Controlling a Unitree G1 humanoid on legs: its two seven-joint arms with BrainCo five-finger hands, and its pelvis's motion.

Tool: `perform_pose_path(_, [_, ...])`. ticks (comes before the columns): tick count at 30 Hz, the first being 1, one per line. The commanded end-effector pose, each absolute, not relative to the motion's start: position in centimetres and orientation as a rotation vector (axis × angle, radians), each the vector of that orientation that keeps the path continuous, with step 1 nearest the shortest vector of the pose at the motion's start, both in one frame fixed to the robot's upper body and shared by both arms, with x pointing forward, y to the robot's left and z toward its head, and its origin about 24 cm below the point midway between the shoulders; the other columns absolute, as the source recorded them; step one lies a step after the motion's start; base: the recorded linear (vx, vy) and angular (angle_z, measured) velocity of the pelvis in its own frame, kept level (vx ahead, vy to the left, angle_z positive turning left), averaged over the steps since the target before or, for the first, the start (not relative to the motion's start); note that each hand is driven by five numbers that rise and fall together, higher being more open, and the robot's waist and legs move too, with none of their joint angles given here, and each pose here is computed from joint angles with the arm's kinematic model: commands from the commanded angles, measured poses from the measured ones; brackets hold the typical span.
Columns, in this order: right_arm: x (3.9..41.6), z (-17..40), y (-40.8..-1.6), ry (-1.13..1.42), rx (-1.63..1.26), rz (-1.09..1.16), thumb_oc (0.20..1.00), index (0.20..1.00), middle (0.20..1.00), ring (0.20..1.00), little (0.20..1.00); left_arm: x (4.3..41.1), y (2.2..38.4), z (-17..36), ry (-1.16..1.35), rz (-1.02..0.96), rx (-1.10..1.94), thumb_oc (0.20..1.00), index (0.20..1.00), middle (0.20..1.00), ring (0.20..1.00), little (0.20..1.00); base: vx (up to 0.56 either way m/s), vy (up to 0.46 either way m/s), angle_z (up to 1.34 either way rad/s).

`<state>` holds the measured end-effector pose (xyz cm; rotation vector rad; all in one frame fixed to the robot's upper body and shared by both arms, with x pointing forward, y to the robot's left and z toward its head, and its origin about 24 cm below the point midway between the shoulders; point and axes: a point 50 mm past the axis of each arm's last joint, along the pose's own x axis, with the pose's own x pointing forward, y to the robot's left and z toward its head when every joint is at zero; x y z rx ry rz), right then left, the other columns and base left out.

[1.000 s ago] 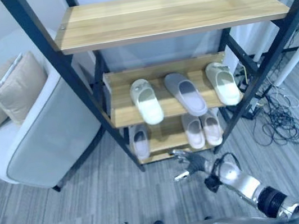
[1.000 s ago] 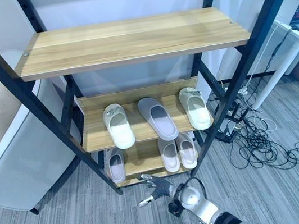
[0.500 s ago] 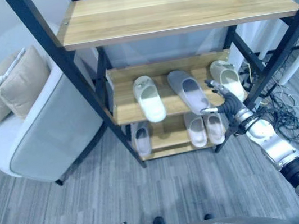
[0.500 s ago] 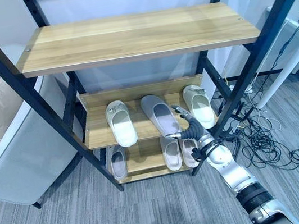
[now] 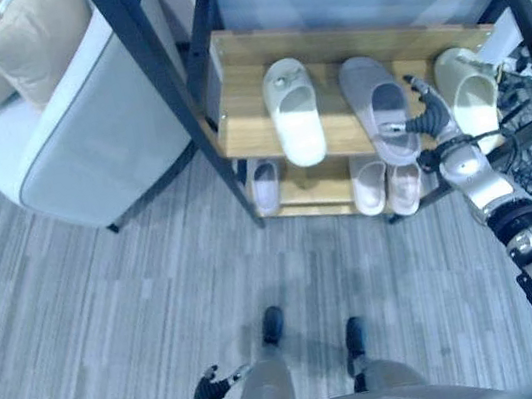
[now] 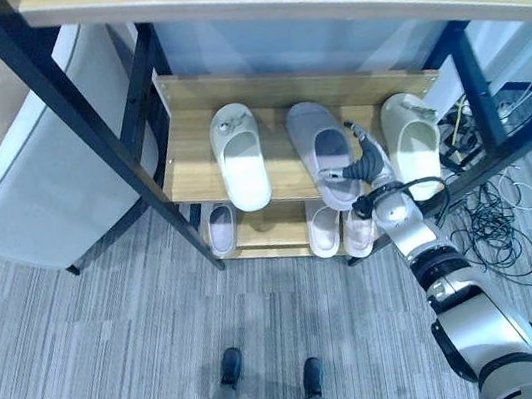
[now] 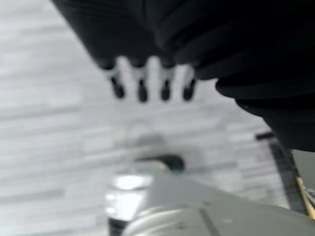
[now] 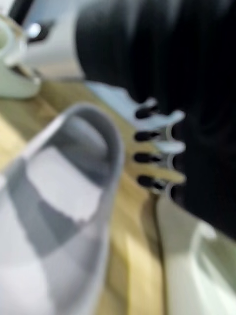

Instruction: Arrange the slippers neatly on the shoe rack.

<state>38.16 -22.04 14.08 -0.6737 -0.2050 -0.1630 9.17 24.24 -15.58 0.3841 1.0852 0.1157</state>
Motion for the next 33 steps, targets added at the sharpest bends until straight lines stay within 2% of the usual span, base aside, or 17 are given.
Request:
perform_pose_path(1, [38.2, 18.1, -24.4, -0.324, -0.837, -0.283, 1.0, 1.0, 1.0, 1.0, 1.0, 8.7, 24.1, -15.9, 1.139, 0.115, 0.424, 1.0, 1.0, 1.0, 1.0, 1.0, 0.03, 0.017, 0.04])
perform_pose_path(3, [37.9, 18.9, -25.8, -0.343, -0.761, -0.385, 1.0, 1.0, 1.0, 1.0, 1.0, 9.0, 24.3, -15.8, 1.124, 0.136, 0.43, 1.0, 1.0, 1.0, 1.0, 1.0, 0.06, 0.018, 0.05])
perform_pose_path(7, [37.5, 18.9, -27.3, -0.327, -0.71, -0.446, 1.0, 1.0, 1.0, 1.0, 1.0, 10.1, 24.3, -15.5, 1.081, 0.152, 0.43, 1.0, 1.0, 1.0, 1.0, 1.0, 0.04, -0.005, 0.02])
perform_pose_path(9, [37.4, 17.9, -28.9, -0.259, -0.647, -0.51, 1.0, 1.0, 1.0, 1.0, 1.0, 11.0, 24.0, -15.2, 1.031, 0.155, 0.431, 1.0, 1.0, 1.0, 1.0, 1.0, 0.0, 0.0, 0.0])
perform_pose_path(18, [37.8, 16.8, -29.2, -0.167, -0.574, -0.478, 1.0, 1.0, 1.0, 1.0, 1.0, 10.9, 24.3, -15.2, 1.033, 0.145, 0.44, 1.0, 1.0, 1.0, 1.0, 1.0, 0.0, -0.002, 0.01])
perform_pose_path(22, [38.2, 18.0, -29.0, -0.198, -0.575, -0.473, 1.0, 1.0, 1.0, 1.0, 1.0, 9.7, 24.7, -15.5, 1.087, 0.144, 0.446, 1.0, 1.0, 1.0, 1.0, 1.0, -0.01, 0.007, 0.06])
perform_pose_path(33, [38.5, 20.9, -29.2, -0.266, -0.566, -0.5, 1.0, 1.0, 1.0, 1.0, 1.0, 10.3, 24.8, -15.2, 1.061, 0.142, 0.457, 1.0, 1.0, 1.0, 1.0, 1.0, 0.0, 0.011, 0.08])
